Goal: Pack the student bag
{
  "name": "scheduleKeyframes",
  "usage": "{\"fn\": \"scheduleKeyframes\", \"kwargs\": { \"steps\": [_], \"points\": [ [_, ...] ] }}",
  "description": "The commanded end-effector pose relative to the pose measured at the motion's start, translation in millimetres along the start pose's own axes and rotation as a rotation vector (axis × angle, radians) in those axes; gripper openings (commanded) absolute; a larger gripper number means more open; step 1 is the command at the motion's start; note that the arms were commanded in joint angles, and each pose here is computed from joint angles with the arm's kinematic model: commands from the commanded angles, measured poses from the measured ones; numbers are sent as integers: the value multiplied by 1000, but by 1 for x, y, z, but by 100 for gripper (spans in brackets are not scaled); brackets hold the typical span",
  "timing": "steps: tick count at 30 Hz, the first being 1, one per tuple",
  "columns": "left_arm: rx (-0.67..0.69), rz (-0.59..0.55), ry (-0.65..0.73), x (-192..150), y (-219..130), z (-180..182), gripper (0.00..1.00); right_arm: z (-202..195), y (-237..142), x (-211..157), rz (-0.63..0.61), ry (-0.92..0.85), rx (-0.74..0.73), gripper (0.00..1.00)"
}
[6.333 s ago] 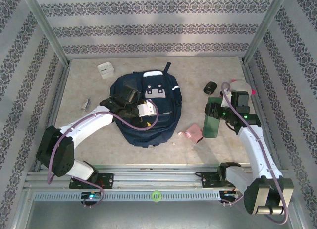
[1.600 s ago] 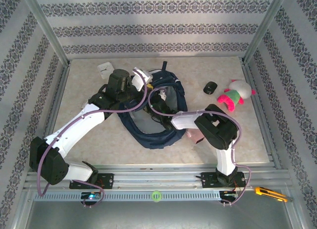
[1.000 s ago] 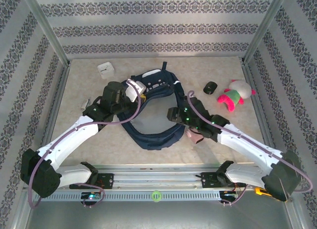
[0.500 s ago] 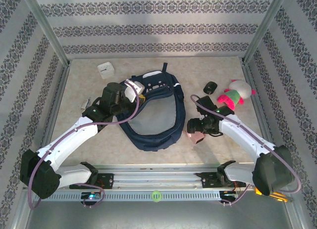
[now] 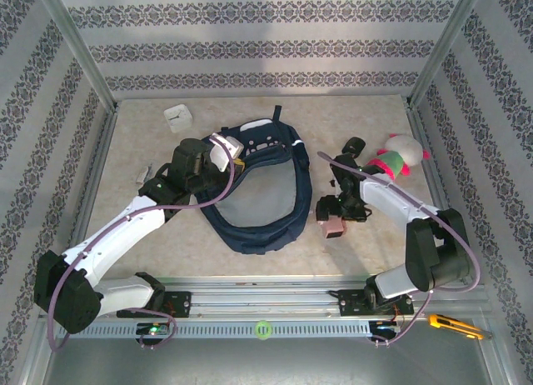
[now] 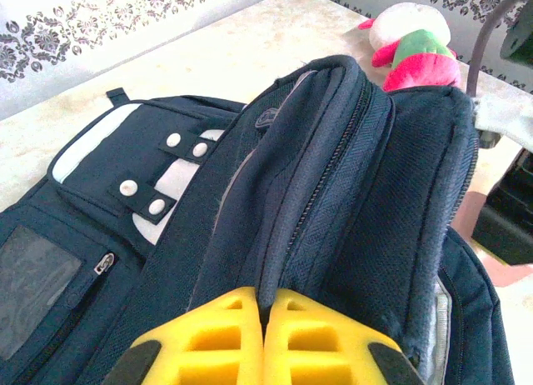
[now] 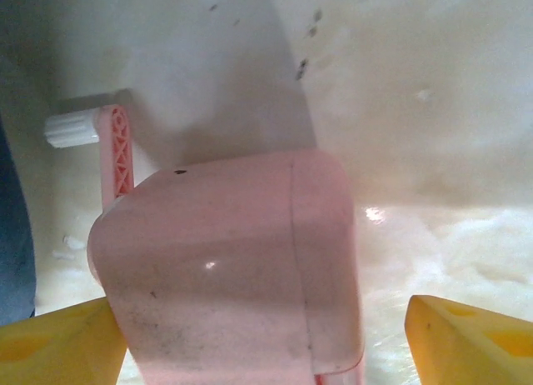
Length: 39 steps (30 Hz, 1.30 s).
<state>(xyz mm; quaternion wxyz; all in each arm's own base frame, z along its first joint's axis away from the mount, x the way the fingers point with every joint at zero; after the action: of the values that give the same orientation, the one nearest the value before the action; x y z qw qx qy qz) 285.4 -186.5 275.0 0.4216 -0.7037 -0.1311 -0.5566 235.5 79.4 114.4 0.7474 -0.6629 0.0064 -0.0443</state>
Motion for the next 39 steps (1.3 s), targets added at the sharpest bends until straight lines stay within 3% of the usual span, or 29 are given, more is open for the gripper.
{"fn": "scheduleKeyframes", "kwargs": {
  "steps": [1,8,18,27,33,39],
  "points": [
    [22,-73,-23,14,-1,7,0,-6,-8,11,-39,57,21,85],
    [21,-76,-27,13,0,7,0,0,-24,-6,-45,93,90,90],
    [9,-75,-38,10,5,7,0,-7,0,-28,54,118,37,89],
    [7,-77,-38,9,3,6,0,-8,14,-24,72,139,31,79],
    [8,-85,-35,12,3,7,0,-9,21,-22,83,151,33,81],
    [7,-84,-37,12,3,7,0,-6,10,-21,69,141,37,66]
  ]
}}
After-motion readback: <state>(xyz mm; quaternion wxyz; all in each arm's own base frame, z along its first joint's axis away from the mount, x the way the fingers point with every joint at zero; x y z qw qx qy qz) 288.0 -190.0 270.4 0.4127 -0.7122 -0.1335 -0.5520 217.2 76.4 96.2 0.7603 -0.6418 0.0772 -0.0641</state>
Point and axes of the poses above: each hand's point on the last joint's axis, 136 mm out from that joint toward the fingers, its own y axis out along the fingers, its own z axis along the line the jaws close on, x = y × z, the point moved 6 cm from there along -y, back along the fingers, and after that the axes turned 1 degree about y, right-handed, at the moved point
